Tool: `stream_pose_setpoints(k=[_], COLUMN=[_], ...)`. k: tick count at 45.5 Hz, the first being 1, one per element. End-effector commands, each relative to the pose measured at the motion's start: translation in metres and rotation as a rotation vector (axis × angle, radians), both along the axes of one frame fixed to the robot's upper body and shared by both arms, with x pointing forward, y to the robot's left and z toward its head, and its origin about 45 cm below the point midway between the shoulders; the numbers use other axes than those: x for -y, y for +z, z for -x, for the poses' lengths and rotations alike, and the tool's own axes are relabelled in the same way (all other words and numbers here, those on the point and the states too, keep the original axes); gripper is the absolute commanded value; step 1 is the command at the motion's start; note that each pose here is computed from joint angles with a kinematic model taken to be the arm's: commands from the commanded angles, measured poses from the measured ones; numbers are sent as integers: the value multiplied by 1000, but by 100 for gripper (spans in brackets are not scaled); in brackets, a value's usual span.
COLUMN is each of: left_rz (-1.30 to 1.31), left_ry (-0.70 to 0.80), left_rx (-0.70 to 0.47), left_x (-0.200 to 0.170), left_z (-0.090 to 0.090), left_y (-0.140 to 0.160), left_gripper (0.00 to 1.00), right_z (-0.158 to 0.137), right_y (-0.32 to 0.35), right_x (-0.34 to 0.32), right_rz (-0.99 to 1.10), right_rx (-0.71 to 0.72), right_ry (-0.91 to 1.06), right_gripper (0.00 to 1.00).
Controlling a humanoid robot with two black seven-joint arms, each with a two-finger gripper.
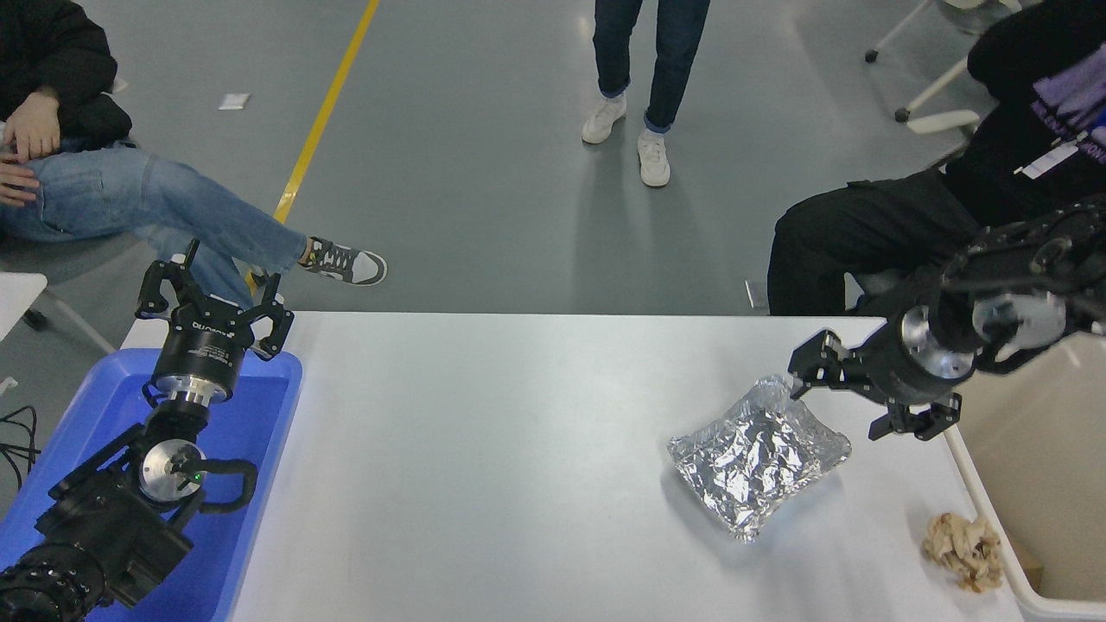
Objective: Pick up foil plate and place in dustbin
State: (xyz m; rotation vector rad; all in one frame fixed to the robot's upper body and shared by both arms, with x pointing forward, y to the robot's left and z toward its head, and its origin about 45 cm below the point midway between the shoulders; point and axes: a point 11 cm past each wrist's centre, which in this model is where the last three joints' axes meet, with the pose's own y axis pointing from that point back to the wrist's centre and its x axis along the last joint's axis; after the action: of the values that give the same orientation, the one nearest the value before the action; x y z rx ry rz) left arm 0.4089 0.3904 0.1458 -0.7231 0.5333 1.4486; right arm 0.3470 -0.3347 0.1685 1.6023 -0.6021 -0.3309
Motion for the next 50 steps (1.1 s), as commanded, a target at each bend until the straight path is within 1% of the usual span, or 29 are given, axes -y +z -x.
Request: stream_pose_setpoints(k=[1,6,10,18,24,32,34,35,38,41,43,46,49,50], left_rz=[1,1,1,2,1,0,0,0,0,0,1,1,0,0], left_ry=[-1,-1,-1,0,-1,0,0,0,0,0,-1,-1,0,0], left_rx=[2,2,2,2,2,1,1,1,1,1,2,2,1,1], left_x=[0,0,0,0,0,0,0,0,0,0,0,0,0,0], left_z=[0,0,0,0,0,0,0,0,0,0,0,0,0,0], left_y=[0,0,0,0,0,0,0,0,0,0,0,0,0,0], left_gripper=[98,98,98,98,98,98,98,98,98,98,98,98,98,98], right_z=[28,33,30,35,32,31,32,31,31,31,32,34,36,37], right_y=[-50,-63,-70,-88,-94,-107,-111,-113,-113,-112,-111,-112,-113,-112], right_x=[13,17,15,-1,-14,-4,-4,-5,-6,-4,-4,-4,-5,-3], right_rz=[76,74,62,25,-21,-9,-2,0,3,1,0,-2,-4,-4], right_rx=[-4,-11,8,14,25,41,44,45,45,39,32,26,16,15], right_ry=[-58,-73,-101,-123,-145,-175,-174,-170,-163,-164,-159,-157,-156,-161], right_gripper=[90,90,89,89,88,88,86,83,68,49,38,28,13,5])
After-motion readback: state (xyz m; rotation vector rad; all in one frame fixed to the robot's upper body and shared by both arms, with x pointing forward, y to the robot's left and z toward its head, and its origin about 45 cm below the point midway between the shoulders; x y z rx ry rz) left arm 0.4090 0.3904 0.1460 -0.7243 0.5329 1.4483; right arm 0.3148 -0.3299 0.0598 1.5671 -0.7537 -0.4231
